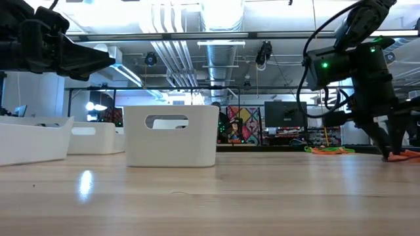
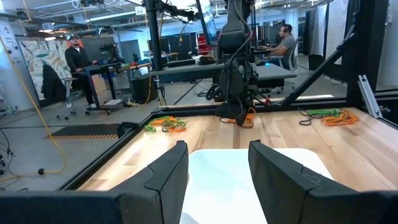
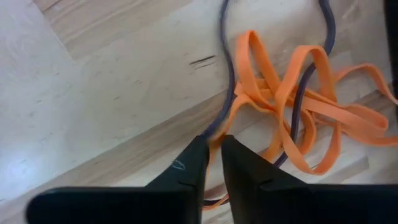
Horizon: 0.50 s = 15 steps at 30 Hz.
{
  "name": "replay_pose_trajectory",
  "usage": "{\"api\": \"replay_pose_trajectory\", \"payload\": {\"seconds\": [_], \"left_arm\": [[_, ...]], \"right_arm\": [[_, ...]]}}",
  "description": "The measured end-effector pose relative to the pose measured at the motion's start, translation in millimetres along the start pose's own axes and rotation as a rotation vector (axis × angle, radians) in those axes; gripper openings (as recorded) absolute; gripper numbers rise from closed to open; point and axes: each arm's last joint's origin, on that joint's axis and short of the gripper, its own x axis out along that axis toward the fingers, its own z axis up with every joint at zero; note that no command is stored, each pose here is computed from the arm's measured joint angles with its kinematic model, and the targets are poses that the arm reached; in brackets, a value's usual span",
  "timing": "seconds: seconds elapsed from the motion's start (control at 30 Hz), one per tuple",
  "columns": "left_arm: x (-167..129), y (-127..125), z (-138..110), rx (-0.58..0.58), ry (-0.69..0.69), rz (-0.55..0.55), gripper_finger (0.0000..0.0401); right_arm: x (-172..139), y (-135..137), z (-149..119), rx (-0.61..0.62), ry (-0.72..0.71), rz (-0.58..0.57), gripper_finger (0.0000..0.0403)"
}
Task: Sort rubber bands into baskets
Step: Put the orange rubber band into the bottom right white bin
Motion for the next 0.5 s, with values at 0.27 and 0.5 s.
{"api": "replay_pose_trajectory", "payload": {"seconds": [0.27, 0.5], "left_arm": [[0, 0, 0, 0.000, 0.000, 0.000, 0.0154], [0, 0, 0, 0.000, 0.000, 0.000, 0.0154]], "right_arm": [[-14, 3, -2, -0.095, -0.002, -0.005, 0.0009], [-55, 22, -28, -0.300, -0.025, 0.135, 0.0009]]}}
